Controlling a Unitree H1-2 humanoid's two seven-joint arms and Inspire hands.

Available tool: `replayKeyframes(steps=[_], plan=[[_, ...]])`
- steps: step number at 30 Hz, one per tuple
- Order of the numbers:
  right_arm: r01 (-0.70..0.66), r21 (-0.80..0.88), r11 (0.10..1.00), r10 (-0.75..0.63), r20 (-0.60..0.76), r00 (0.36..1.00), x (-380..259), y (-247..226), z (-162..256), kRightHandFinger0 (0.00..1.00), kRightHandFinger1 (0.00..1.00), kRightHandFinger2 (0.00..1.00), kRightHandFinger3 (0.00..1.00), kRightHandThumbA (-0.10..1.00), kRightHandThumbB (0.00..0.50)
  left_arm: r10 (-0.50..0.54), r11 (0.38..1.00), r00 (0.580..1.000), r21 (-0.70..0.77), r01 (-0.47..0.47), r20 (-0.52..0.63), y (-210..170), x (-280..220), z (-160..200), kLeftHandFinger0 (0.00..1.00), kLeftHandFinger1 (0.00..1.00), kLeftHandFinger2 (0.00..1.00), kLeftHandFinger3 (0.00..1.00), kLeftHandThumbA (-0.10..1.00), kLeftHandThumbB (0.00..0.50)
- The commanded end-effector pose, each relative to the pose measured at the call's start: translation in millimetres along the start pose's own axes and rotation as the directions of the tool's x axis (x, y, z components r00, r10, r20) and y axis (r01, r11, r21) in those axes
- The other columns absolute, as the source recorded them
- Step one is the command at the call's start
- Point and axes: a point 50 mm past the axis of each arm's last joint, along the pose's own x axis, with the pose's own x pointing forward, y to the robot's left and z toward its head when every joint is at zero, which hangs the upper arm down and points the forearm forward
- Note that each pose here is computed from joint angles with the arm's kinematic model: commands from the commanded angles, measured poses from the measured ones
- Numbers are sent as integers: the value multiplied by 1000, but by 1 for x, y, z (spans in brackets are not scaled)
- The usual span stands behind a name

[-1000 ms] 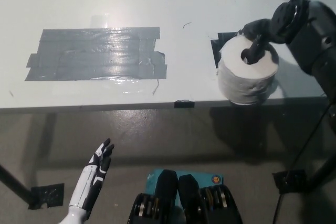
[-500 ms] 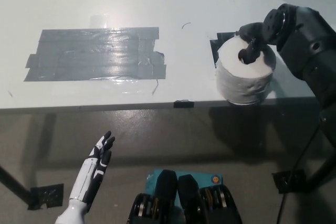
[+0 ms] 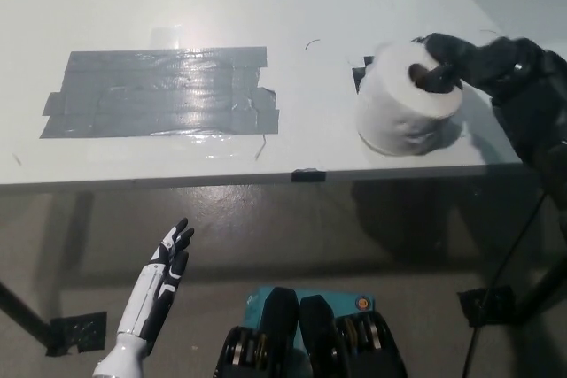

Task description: A toilet paper roll is kept on the black spot on the desk infront of the robot and the robot inserts its right thumb into the hole in the centre to grab the roll. Then it passes the roll to a person.

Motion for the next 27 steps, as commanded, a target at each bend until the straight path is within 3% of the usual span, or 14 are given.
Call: replayKeyframes(steps=[1, 3, 6, 11, 13, 19, 22, 23, 27], plan=[[108, 769, 630, -184, 12, 983, -7, 20, -95, 0, 529, 952, 1000, -100, 195, -3, 1000, 997, 20, 1, 80, 6, 8, 14, 1000, 1000, 1000, 1000, 1000, 99], [97, 821, 562, -188, 12, 982, -9, 28, -109, 2, 573, 967, 1000, -100, 196, -3, 1000, 997, 22, 1, 79, 6, 9, 13, 1000, 1000, 1000, 1000, 1000, 98], [52, 897, 439, -181, 31, 983, -13, 47, -129, 0, 502, 930, 1000, -100, 162, -1, 1000, 998, 24, -1, 65, 6, 9, 12, 1000, 1000, 1000, 1000, 1000, 109], [14, 941, 338, -193, 54, 980, -16, 60, -139, 0, 432, 827, 1000, -100, 168, -1, 1000, 998, 17, 0, 60, 5, 9, 8, 1000, 1000, 1000, 1000, 1000, 104], [-2, 951, 308, -206, 69, 976, -17, 67, -138, 0, 412, 807, 1000, -100, 149, -4, 1000, 999, 14, 3, 54, 3, 8, 7, 1000, 1000, 1000, 1000, 1000, 104], [-51, 969, 240, -234, 109, 966, -19, 75, -127, 0, 428, 821, 1000, -100, 163, 0, 1000, 998, 8, -1, 57, 2, 7, 5, 1000, 1000, 1000, 1000, 1000, 93], [-128, 971, 203, -256, 179, 950, -23, 73, -102, 0, 377, 734, 1000, -100, 141, 1, 1000, 999, 15, -2, 47, 2, 8, 5, 1000, 1000, 1000, 1000, 1000, 104], [-165, 967, 195, -263, 214, 941, -26, 71, -93, 0, 368, 725, 985, -100, 122, 0, 1000, 999, 15, -1, 49, 2, 9, 7, 1000, 1000, 1000, 1000, 1000, 99], [-259, 952, 160, -288, 296, 911, -34, 57, -63, 0, 336, 757, 884, -100, 132, 4, 1000, 997, 18, -5, 71, 4, 17, 11, 1000, 1000, 1000, 1000, 1000, 93]])
